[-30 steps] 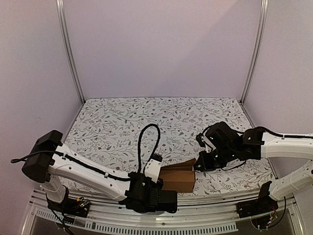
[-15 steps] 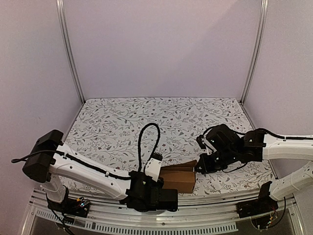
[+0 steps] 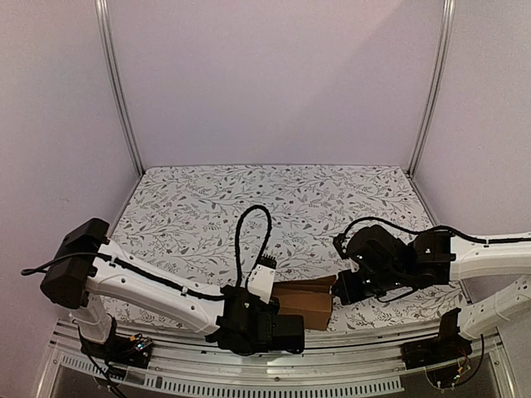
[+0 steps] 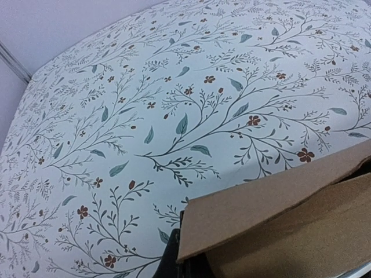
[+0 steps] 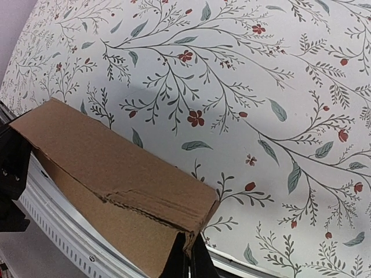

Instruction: Fold the paper box

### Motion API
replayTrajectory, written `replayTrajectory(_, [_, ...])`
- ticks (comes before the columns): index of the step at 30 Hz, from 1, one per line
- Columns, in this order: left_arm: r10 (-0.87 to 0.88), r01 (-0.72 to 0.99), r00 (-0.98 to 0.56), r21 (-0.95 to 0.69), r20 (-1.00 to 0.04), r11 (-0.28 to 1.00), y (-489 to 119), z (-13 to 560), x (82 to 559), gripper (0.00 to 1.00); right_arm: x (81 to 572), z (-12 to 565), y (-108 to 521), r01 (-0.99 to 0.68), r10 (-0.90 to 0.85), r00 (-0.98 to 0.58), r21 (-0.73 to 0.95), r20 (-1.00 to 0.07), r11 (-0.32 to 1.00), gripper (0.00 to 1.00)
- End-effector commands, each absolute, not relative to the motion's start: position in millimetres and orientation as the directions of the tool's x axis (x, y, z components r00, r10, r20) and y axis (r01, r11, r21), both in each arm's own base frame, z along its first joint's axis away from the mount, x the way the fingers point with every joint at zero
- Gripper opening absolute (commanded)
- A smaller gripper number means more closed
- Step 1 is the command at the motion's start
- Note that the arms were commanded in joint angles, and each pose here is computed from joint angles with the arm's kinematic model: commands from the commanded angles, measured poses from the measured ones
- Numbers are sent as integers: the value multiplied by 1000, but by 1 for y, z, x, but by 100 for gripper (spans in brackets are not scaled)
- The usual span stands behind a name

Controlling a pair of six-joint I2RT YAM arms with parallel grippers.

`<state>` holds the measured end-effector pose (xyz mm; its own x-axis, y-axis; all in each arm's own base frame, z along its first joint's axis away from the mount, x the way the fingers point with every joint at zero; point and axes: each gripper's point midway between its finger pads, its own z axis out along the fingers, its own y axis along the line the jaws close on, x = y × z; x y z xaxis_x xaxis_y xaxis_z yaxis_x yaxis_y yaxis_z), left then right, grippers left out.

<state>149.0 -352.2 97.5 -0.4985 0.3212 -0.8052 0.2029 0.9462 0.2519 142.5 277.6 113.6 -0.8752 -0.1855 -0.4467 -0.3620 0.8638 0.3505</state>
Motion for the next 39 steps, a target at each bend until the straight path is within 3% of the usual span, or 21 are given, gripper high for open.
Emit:
replayTrajectory(1, [348,267,-646,226,-679,937,-360,45,132,0,134,117,290,-378,-171,-864,385,-473,842,0])
replayTrajectory(39, [338,251,-661,228,-669,941,-357,44,131,0,117,146,330,-382,-137,-858,438,-495,814,0])
